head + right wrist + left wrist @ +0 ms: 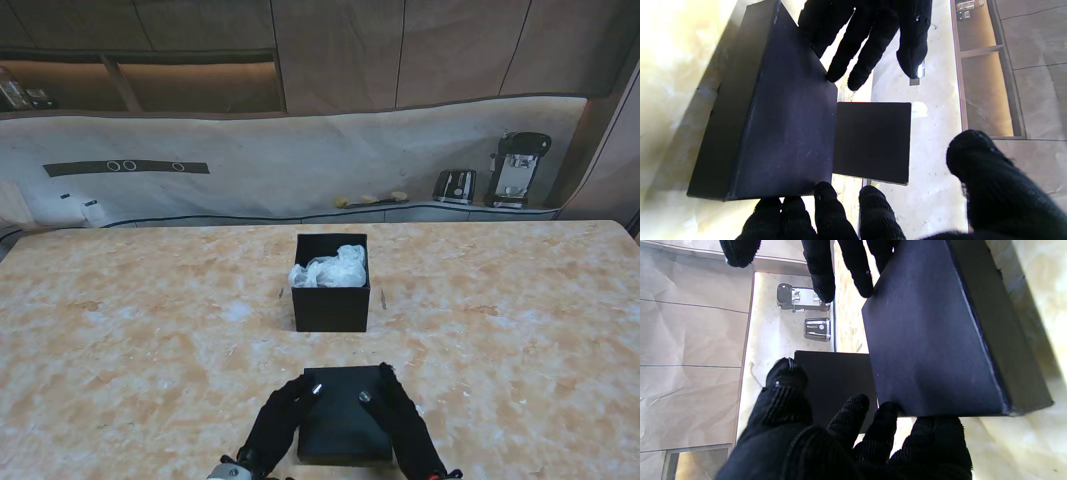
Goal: Pack mini donuts into a plastic bag, tie the opening and put the bag into the gift box
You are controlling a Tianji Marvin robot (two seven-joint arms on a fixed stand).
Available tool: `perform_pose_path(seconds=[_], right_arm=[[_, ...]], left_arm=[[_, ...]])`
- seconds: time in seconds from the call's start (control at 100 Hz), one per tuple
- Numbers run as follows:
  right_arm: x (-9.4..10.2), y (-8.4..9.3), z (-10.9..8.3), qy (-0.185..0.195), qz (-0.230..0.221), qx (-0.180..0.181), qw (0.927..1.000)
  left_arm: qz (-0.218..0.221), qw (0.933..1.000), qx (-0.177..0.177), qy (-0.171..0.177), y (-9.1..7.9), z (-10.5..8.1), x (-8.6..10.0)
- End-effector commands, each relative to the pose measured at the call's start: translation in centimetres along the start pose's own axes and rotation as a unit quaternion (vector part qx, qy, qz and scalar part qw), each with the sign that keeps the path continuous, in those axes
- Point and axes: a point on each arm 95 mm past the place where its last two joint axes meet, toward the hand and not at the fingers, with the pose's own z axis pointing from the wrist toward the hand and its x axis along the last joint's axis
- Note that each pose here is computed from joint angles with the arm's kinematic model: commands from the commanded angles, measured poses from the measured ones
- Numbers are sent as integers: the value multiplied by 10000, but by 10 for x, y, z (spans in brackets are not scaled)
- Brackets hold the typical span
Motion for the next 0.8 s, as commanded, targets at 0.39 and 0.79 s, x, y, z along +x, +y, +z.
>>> perform_pose_path(seconds=[0.39,0.79], right_arm=[[13,-13,-14,286,202,302,9989],[35,-15,-10,682,200,409,9966]], left_arm=[[80,9988,-155,468,8,-7,23],[207,9959,-13,877,4,-8,45]])
